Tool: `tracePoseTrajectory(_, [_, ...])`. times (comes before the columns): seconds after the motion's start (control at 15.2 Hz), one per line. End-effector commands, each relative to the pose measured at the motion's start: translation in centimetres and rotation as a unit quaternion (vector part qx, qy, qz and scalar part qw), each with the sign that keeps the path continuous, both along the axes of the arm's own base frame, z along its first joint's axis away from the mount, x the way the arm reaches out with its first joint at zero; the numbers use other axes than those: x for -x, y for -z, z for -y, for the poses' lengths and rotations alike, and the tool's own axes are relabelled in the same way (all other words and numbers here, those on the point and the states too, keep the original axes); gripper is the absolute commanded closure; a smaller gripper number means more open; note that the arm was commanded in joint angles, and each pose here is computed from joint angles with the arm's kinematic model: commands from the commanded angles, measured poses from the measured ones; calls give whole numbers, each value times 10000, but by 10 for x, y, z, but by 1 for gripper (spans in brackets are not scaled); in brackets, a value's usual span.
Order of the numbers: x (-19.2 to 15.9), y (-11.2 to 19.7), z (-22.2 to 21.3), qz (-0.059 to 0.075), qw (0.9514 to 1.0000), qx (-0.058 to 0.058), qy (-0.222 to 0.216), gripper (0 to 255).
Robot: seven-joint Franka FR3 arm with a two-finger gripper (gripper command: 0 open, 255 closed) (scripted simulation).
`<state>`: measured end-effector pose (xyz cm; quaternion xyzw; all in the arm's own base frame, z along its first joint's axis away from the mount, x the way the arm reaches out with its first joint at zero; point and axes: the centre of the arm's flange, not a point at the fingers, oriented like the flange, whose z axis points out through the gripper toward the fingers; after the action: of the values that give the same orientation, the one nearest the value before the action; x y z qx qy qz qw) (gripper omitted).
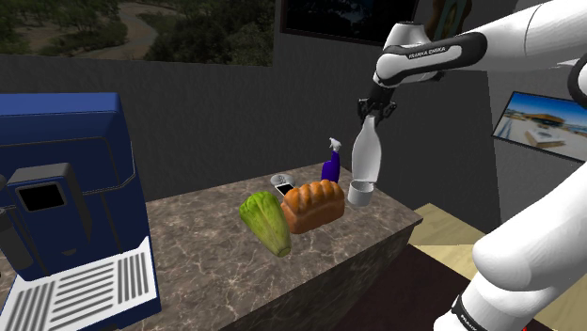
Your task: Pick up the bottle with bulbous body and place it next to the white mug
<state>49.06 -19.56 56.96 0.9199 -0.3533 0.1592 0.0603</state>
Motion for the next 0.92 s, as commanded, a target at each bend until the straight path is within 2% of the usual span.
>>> tracePoseTrajectory(0.0, [-13,-2,15,-1,10000,0,0,255])
tracePoseTrajectory(0.86, [-122,-4,147,-1,10000,0,0,255])
